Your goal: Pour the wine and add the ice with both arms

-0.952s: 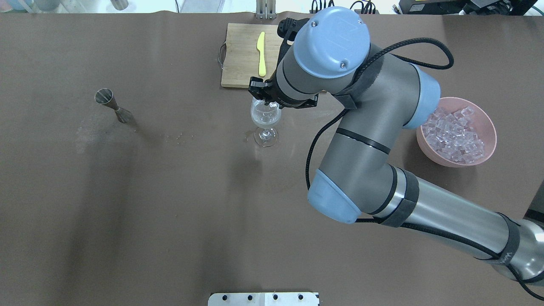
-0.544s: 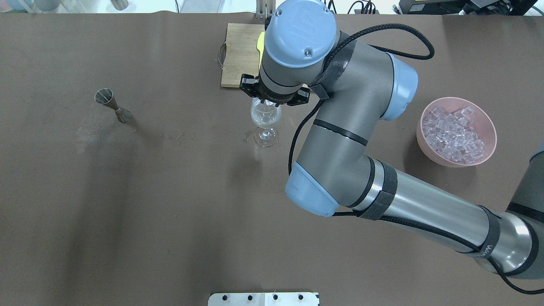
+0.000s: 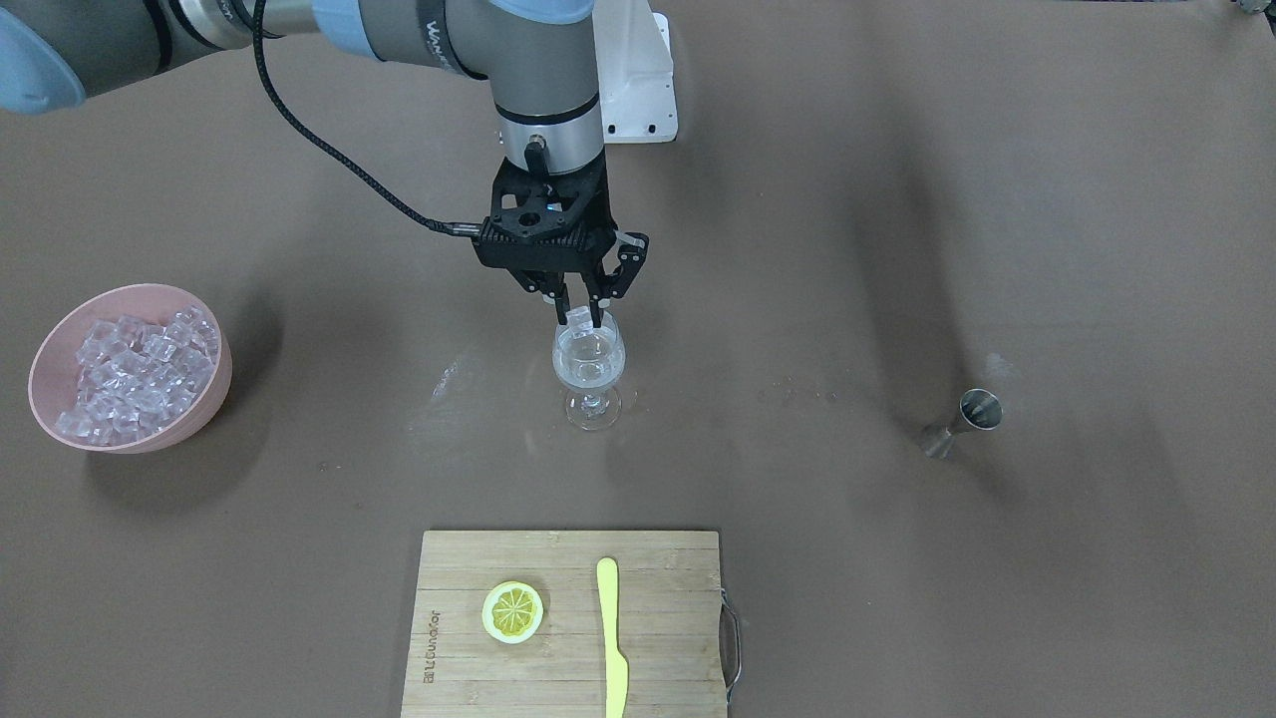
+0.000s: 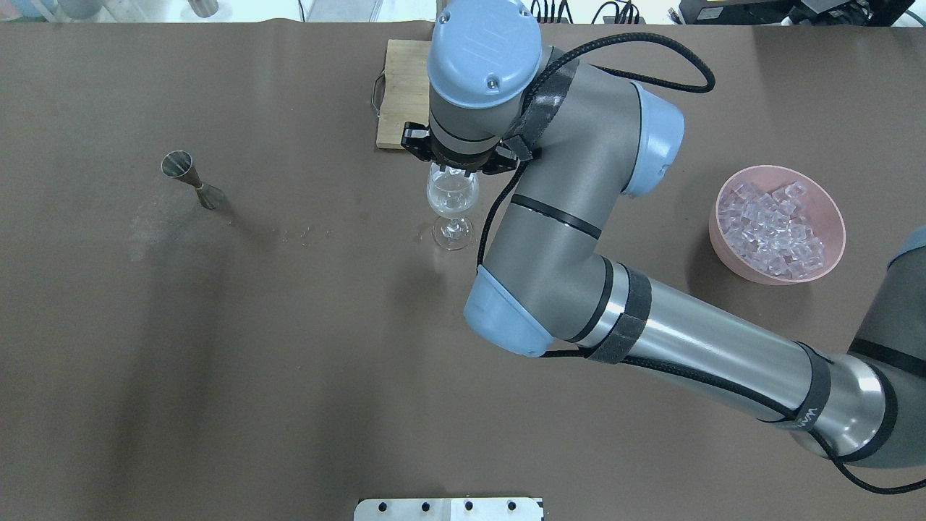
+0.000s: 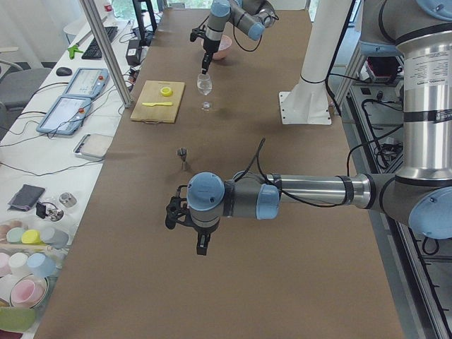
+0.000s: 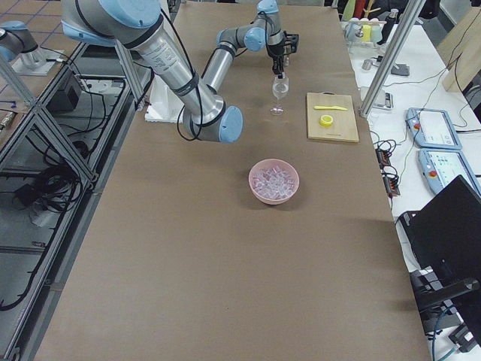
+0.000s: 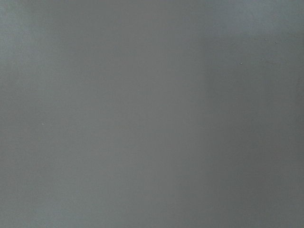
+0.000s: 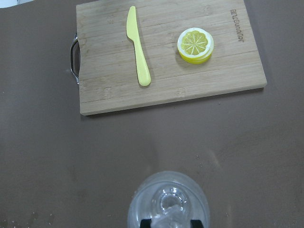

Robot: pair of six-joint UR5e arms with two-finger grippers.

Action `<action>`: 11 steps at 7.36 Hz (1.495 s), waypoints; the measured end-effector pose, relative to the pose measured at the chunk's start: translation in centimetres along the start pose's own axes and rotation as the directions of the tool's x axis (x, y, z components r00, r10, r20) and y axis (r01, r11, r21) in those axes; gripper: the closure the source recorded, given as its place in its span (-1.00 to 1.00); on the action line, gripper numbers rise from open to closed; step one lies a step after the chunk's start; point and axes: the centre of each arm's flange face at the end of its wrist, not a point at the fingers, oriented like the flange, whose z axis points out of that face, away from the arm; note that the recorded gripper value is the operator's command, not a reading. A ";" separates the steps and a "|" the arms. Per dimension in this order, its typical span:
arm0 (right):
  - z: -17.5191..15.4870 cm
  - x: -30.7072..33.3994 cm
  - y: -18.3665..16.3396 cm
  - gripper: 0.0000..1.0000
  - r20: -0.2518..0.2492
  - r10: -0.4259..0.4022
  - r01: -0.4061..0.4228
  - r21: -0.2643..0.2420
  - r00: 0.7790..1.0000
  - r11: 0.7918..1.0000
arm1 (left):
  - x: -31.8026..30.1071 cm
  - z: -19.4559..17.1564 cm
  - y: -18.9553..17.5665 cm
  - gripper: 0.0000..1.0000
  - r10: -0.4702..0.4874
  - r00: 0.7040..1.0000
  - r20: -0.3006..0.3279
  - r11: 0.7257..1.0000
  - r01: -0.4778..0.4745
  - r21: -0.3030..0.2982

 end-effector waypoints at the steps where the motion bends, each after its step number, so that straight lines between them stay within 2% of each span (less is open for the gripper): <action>1: 0.3 -0.2 -0.1 0.70 -0.006 0.001 -0.001 0.000 1.000 1.000 | 0.0 0.0 0.0 -0.97 0.000 1.000 0.000 1.000 0.000 0.000; 2: 0.4 -0.3 -0.1 0.52 -0.009 0.001 -0.001 0.000 1.000 1.000 | 0.0 0.0 0.0 -0.97 0.000 1.000 0.000 1.000 0.000 0.000; 4: 0.3 -0.4 -0.1 -0.44 -0.021 0.002 -0.002 -0.002 1.000 1.000 | 0.0 0.0 0.0 -0.97 0.000 1.000 0.000 1.000 0.000 0.000; 5: 0.2 -0.4 -0.1 -0.60 -0.023 0.002 -0.002 -0.003 1.000 1.000 | 0.0 0.0 0.0 -0.97 0.000 1.000 0.000 1.000 0.000 0.000; 8: -0.2 -0.4 0.0 -0.71 -0.017 0.002 -0.002 -0.002 1.000 1.000 | 0.0 0.0 0.0 -0.97 0.000 1.000 0.000 1.000 0.000 0.000; 10: -1.1 -0.2 0.0 -0.96 0.002 -0.007 0.007 -0.004 1.000 1.000 | 0.0 0.0 -0.1 -0.97 -0.002 1.000 0.000 1.000 0.002 0.000; 11: -1.6 0.4 -0.6 -0.96 0.008 -0.022 0.022 0.001 1.000 1.000 | 0.1 -0.1 -0.1 -0.97 -0.008 1.000 0.003 1.000 0.008 -0.001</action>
